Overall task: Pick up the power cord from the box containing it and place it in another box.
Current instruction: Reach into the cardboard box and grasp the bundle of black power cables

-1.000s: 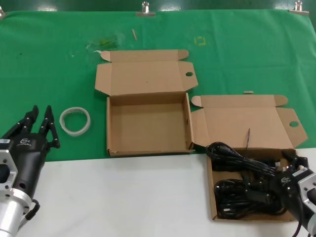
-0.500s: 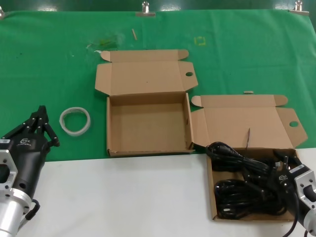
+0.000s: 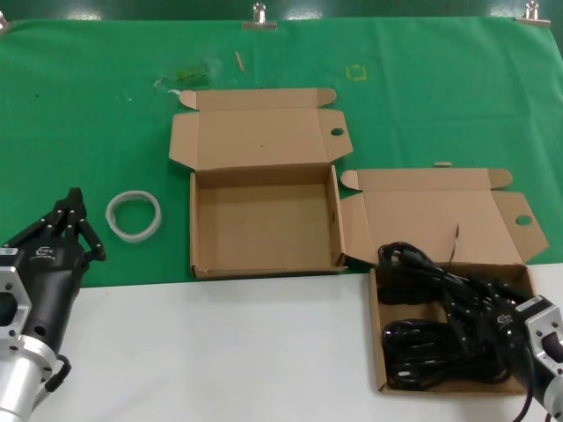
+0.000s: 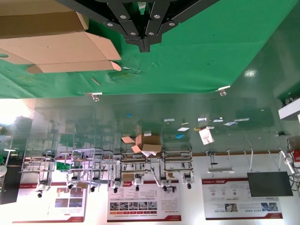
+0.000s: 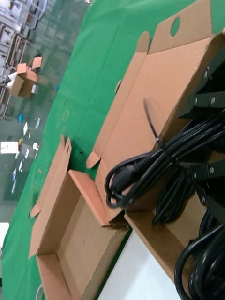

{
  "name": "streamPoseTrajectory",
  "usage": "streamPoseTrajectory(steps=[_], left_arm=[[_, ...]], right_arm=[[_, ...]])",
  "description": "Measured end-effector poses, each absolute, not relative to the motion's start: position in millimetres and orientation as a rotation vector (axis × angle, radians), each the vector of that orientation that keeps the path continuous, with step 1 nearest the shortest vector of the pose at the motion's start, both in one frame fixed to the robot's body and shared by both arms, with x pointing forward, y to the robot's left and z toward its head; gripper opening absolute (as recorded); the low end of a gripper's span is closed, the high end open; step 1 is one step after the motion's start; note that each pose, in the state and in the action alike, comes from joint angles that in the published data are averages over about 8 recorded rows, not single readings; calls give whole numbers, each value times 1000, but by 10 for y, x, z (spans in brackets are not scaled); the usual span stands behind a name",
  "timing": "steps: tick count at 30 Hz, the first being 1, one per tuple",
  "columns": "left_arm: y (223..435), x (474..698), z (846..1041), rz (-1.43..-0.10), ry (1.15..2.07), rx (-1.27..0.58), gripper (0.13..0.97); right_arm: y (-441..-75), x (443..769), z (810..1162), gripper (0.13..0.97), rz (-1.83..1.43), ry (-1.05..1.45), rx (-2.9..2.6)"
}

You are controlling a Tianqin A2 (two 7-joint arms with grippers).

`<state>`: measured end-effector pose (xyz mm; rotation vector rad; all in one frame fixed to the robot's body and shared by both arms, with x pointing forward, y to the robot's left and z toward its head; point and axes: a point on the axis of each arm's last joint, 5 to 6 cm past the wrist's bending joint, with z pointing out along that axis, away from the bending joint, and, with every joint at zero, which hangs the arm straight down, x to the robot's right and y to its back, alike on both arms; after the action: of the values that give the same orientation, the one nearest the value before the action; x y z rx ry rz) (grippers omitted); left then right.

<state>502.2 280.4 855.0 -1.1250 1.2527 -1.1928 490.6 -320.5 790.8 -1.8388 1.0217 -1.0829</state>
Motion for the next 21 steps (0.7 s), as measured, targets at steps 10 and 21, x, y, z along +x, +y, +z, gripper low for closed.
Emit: streamPoseTrajectory(steps=[10, 21], left_arm=[[2804, 5022, 8550, -1193, 1253, -1125, 140], [2804, 5022, 8550, -1193, 1253, -1125, 140]], right_arm=[[-3209, 4756, 8111, 272, -1141, 903, -1856], [-3226, 4649, 8370, 173, -1173, 807, -1846]])
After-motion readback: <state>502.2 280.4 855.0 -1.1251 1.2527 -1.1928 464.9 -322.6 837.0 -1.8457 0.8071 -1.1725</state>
